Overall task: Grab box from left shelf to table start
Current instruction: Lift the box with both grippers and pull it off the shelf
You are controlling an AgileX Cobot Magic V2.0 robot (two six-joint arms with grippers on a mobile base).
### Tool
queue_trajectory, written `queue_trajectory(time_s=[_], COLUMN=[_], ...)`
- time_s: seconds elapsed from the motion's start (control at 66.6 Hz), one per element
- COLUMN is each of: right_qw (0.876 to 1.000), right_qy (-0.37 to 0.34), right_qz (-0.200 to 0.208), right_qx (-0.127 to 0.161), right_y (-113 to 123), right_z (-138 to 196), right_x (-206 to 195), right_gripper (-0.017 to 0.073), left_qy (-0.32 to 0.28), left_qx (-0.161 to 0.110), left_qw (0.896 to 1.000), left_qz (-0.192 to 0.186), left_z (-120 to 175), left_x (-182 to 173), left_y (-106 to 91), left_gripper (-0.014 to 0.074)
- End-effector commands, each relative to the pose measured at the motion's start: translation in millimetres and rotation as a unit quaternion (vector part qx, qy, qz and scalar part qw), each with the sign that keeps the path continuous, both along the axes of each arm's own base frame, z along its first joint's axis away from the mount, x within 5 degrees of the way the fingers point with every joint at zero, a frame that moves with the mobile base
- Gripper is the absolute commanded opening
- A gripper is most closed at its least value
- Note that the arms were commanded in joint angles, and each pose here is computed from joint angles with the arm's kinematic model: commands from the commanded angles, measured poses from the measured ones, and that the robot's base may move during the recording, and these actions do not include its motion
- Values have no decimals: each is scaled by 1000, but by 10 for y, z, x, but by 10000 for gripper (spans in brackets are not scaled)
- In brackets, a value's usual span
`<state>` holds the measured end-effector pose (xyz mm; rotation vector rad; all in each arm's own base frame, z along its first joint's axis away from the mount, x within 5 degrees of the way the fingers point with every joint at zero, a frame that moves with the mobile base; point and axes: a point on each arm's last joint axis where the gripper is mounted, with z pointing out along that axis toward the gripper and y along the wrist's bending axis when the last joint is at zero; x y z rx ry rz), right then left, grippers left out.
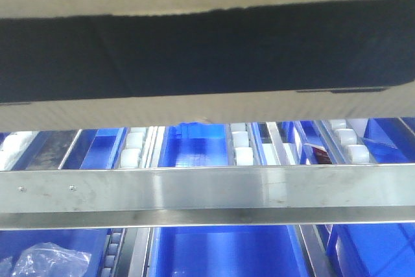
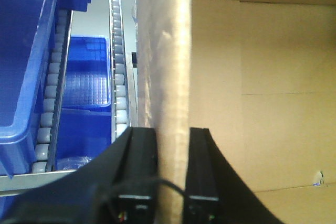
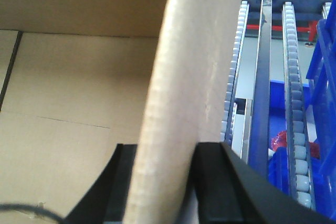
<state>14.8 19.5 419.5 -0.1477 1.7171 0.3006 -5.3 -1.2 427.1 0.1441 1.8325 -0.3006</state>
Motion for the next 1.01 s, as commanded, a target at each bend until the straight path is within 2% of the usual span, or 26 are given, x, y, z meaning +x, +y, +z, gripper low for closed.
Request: queue_trajectory(time_s=[0.0,0.991], right_qw=[997,997], right_qy=[-69,-66], right_qz=[-26,-25], right_qx=[3,2], right_y=[-42,-42], right_z=[185,180], right_x=[11,10], right_gripper=[57,57], left_qy=[-103,-103], left_qx=[-31,-32], left_qw=[994,994], left_qz=[-1,-2], left_z=[247,247], left_x=[-23,-23], left_y=[11,10], left_gripper=[-99,-99])
